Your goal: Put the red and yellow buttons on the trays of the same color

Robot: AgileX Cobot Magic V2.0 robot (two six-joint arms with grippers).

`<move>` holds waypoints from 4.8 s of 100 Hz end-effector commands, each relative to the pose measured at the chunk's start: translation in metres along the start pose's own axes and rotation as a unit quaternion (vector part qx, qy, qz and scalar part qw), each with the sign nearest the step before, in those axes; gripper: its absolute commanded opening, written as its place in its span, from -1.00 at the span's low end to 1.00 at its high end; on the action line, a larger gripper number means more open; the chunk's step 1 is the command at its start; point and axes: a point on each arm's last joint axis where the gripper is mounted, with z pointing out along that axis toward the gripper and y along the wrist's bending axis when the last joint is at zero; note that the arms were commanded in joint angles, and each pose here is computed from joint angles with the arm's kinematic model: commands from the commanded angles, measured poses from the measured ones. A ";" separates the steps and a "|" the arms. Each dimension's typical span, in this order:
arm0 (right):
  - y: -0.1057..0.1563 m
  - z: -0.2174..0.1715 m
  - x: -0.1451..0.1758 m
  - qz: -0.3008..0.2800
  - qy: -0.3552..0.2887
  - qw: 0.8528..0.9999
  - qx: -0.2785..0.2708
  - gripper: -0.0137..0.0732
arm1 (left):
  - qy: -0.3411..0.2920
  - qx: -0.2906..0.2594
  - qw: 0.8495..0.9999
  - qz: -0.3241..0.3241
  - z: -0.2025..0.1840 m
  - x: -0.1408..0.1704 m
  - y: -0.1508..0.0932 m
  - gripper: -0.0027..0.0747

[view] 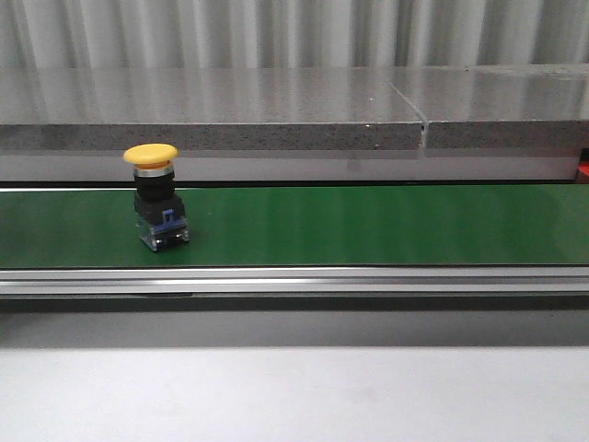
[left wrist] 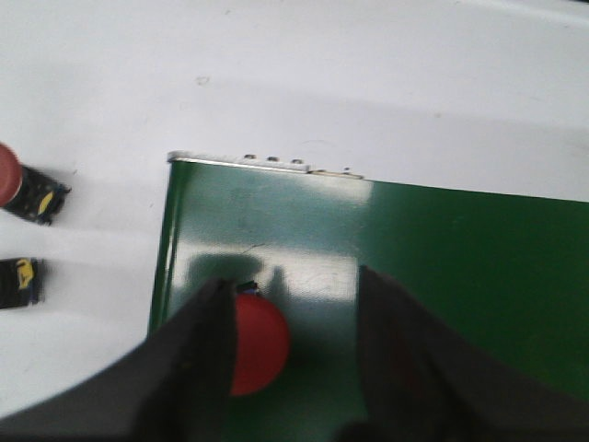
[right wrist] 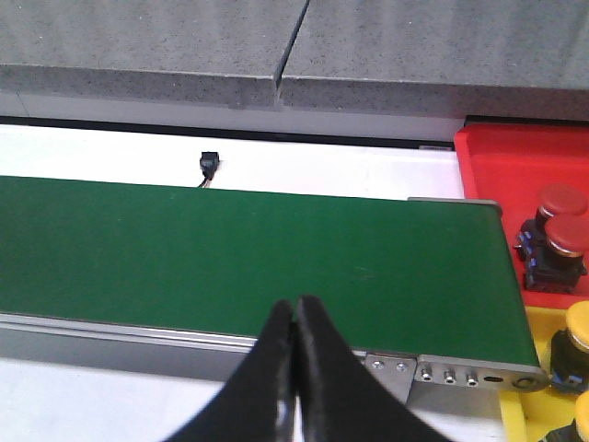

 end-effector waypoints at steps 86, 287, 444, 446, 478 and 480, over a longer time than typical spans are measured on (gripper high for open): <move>0.000 -0.003 -0.013 -0.006 -0.040 0.999 0.003 -0.93 | -0.207 0.087 0.964 0.139 -0.101 0.109 -0.081 -0.99; 0.186 0.264 -0.069 -0.169 0.380 0.880 -0.228 0.04 | -0.263 0.115 0.950 0.121 -0.108 0.212 -0.048 -0.99; -0.060 0.145 -0.181 0.109 0.268 0.952 0.094 -0.25 | -0.263 0.115 0.950 0.121 -0.108 0.212 -0.048 -0.99; -0.066 0.144 -0.181 0.118 0.267 0.950 0.106 -0.25 | -0.263 0.115 0.950 0.121 -0.108 0.212 -0.048 -0.99; -0.143 0.116 -0.170 0.238 0.250 0.899 0.270 -0.25 | -0.263 0.115 0.950 0.121 -0.108 0.212 -0.048 -0.99; -0.146 0.116 -0.168 0.242 0.250 0.896 0.274 -0.25 | -0.263 0.115 0.950 0.121 -0.108 0.212 -0.048 -0.99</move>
